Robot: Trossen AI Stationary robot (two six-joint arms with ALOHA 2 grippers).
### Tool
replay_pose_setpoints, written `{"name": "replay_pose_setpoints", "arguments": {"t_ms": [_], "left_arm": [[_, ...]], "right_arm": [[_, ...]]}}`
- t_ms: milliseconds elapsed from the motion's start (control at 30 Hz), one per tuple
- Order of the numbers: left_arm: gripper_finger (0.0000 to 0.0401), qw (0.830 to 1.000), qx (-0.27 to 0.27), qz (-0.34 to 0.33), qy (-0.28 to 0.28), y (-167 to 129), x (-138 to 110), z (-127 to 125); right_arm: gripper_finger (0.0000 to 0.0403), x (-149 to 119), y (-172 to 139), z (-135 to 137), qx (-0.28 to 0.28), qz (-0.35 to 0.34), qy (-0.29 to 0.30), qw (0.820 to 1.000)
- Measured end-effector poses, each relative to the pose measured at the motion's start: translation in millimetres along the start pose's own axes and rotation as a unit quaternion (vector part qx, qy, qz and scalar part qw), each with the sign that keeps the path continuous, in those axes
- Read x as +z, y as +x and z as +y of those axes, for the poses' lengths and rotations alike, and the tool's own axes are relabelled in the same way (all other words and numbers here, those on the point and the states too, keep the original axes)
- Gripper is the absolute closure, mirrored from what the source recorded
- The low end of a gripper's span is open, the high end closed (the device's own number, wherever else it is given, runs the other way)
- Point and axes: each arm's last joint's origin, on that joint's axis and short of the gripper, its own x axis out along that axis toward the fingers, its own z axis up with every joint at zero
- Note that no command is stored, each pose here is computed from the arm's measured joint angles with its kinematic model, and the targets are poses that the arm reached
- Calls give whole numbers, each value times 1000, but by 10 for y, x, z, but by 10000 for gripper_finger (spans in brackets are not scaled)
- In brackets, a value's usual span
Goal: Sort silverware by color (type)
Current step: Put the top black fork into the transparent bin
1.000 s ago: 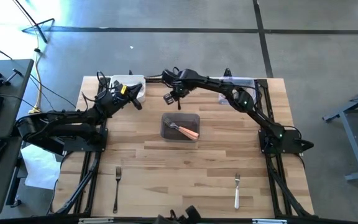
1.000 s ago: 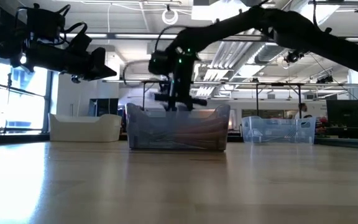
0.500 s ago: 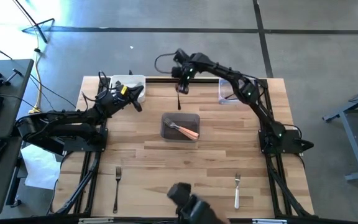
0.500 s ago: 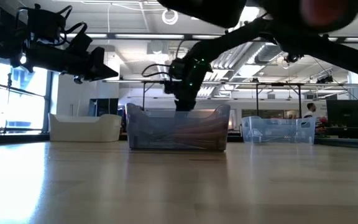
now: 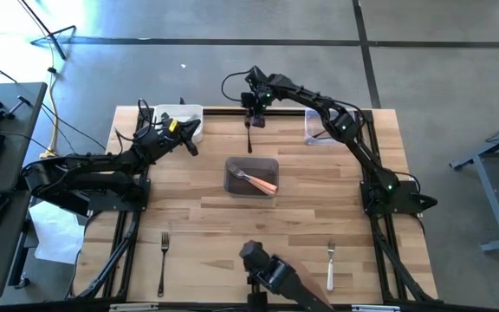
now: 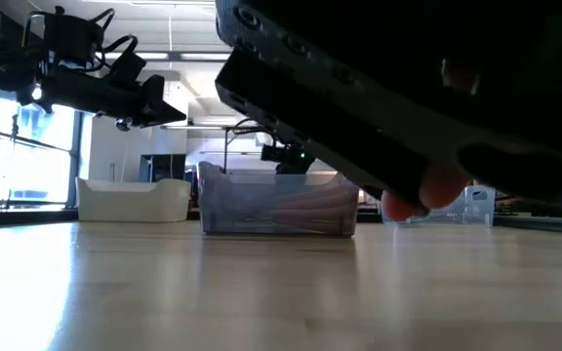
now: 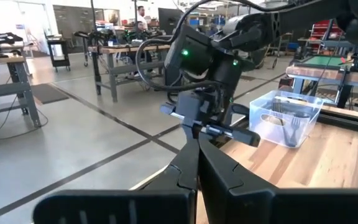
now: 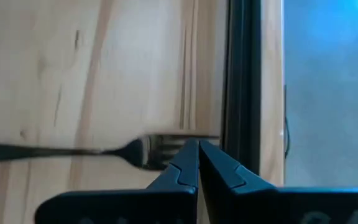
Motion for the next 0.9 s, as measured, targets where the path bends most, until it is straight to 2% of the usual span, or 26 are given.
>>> {"name": "replay_pose_setpoints", "arguments": {"t_ms": [233,433,900], "left_arm": [[401,1000,0,7,-2,9,-22,-10],[401,1000,6,11,0,6,-35,-68],[401,1000,14,10,11,1,-32,-94]], "right_arm": [[403,-63,103,-7,9,3,-12,1000],[403,-124,110,-9,21,16,2,1000],[403,-270,22,119,60,127,17,990]]}}
